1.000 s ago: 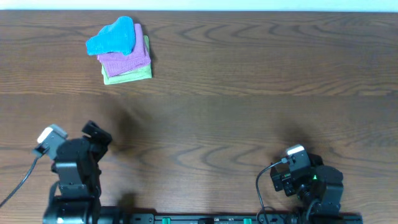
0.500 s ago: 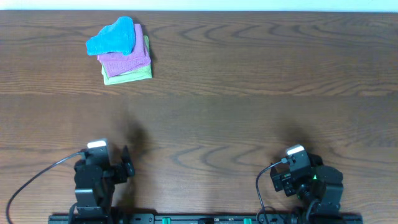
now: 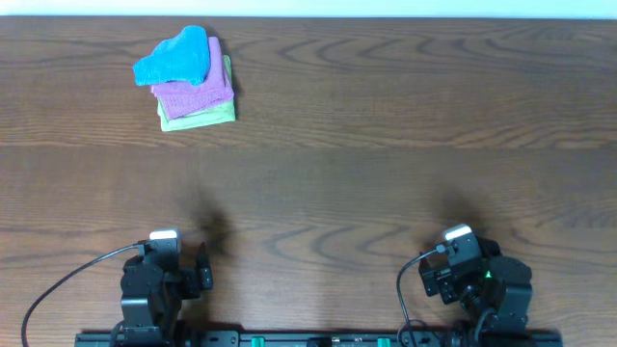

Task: Fold the cloth

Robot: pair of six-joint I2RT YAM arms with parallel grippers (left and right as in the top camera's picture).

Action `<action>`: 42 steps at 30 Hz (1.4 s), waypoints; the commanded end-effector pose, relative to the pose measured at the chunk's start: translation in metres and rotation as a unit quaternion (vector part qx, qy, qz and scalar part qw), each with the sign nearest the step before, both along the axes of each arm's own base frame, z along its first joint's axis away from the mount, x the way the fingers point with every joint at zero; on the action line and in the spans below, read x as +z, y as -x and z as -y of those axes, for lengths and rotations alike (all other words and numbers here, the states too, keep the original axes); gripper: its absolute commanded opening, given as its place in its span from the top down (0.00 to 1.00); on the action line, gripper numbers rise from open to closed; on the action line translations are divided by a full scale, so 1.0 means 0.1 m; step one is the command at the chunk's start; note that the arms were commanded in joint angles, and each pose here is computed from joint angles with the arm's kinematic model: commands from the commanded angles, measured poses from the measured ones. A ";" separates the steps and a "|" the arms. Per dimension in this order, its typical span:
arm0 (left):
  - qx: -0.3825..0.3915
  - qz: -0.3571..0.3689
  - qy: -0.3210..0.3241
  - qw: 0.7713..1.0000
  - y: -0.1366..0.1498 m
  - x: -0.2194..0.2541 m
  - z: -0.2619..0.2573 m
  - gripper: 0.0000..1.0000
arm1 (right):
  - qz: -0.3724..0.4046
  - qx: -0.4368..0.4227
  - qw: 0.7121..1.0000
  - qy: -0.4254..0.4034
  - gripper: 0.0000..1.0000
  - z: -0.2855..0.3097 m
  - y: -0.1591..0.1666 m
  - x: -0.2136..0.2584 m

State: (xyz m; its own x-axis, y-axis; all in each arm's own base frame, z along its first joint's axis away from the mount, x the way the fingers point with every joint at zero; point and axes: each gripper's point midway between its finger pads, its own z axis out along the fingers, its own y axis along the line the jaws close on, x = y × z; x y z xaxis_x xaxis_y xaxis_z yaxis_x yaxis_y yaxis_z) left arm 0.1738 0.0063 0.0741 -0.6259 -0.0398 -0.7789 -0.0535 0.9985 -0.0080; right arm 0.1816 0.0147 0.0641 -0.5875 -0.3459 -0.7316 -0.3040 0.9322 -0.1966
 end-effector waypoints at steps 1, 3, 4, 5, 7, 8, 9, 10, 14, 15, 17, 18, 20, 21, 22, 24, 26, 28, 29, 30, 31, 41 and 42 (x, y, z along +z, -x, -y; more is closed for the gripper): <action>0.008 -0.037 -0.004 0.999 0.10 -0.21 -0.03 0.05 | 0.001 -0.006 1.000 -0.006 0.01 0.00 0.00 0.00; 0.013 -0.036 -0.006 0.999 0.10 -0.21 -0.05 0.05 | 0.001 -0.006 1.000 -0.006 0.01 0.00 0.00 0.00; 0.016 -0.036 -0.009 0.999 0.10 -0.21 -0.06 0.05 | 0.001 -0.006 1.000 -0.006 0.01 0.00 0.00 0.00; 0.016 -0.036 -0.008 0.999 0.09 -0.21 -0.06 0.05 | 0.001 -0.006 1.000 -0.006 0.01 0.00 0.00 0.00; 0.015 -0.036 -0.008 0.999 0.09 -0.21 -0.06 0.05 | 0.001 -0.006 1.000 -0.006 0.01 0.00 0.00 0.00; 0.015 -0.036 -0.008 0.999 0.09 -0.21 -0.06 0.05 | 0.001 -0.006 1.000 -0.006 0.01 0.00 0.00 0.00; 0.015 -0.036 -0.008 0.999 0.09 -0.21 -0.06 0.05 | 0.001 -0.006 1.000 -0.006 0.01 0.00 0.00 0.00; 0.015 -0.036 -0.008 0.999 0.10 -0.21 -0.06 0.05 | 0.001 -0.006 1.000 -0.006 0.01 0.00 0.00 0.00; 0.015 -0.037 -0.008 0.999 0.10 -0.21 -0.06 0.05 | 0.001 -0.006 1.000 -0.006 0.01 0.00 0.00 0.00; 0.015 -0.037 -0.008 0.999 0.10 -0.21 -0.06 0.05 | 0.001 -0.006 1.000 -0.006 0.01 0.00 0.00 0.00; 0.015 -0.037 -0.008 0.999 0.10 -0.21 -0.06 0.05 | 0.001 -0.006 1.000 -0.006 0.01 0.00 0.00 0.00; 0.015 -0.037 -0.008 0.999 0.10 -0.21 -0.06 0.05 | 0.001 -0.006 1.000 -0.006 0.01 0.00 0.00 0.00; 0.015 -0.037 -0.008 0.999 0.10 -0.21 -0.06 0.05 | 0.001 -0.006 1.000 -0.006 0.01 0.00 0.00 0.00; 0.015 -0.037 -0.008 0.999 0.10 -0.21 -0.06 0.05 | 0.001 -0.006 1.000 -0.006 0.01 0.00 0.00 0.00; 0.015 -0.037 -0.008 0.999 0.10 -0.21 -0.06 0.05 | 0.001 -0.006 1.000 -0.006 0.01 0.00 0.00 0.00; 0.015 -0.037 -0.008 0.999 0.10 -0.21 -0.06 0.05 | 0.001 -0.006 1.000 -0.006 0.01 0.00 0.00 0.00; 0.015 -0.037 -0.008 0.999 0.10 -0.21 -0.06 0.05 | 0.001 -0.006 1.000 -0.006 0.01 0.00 0.00 0.00; 0.015 -0.037 -0.008 0.999 0.10 -0.21 -0.06 0.05 | 0.001 -0.006 1.000 -0.006 0.01 0.00 0.00 0.00; 0.015 -0.037 -0.008 0.999 0.10 -0.21 -0.06 0.05 | 0.001 -0.006 1.000 -0.006 0.01 0.00 0.00 0.00; 0.015 -0.037 -0.008 0.999 0.10 -0.21 -0.06 0.05 | 0.001 -0.006 1.000 -0.006 0.01 0.00 0.00 0.00; 0.015 -0.037 -0.008 0.999 0.10 -0.21 -0.06 0.05 | 0.001 -0.006 1.000 -0.006 0.01 0.00 0.00 0.00; 0.015 -0.037 -0.008 0.999 0.10 -0.21 -0.06 0.05 | 0.001 -0.006 1.000 -0.006 0.01 0.00 0.00 0.00; 0.015 -0.037 -0.008 0.999 0.10 -0.21 -0.06 0.05 | 0.001 -0.006 1.000 -0.006 0.01 0.00 0.00 0.00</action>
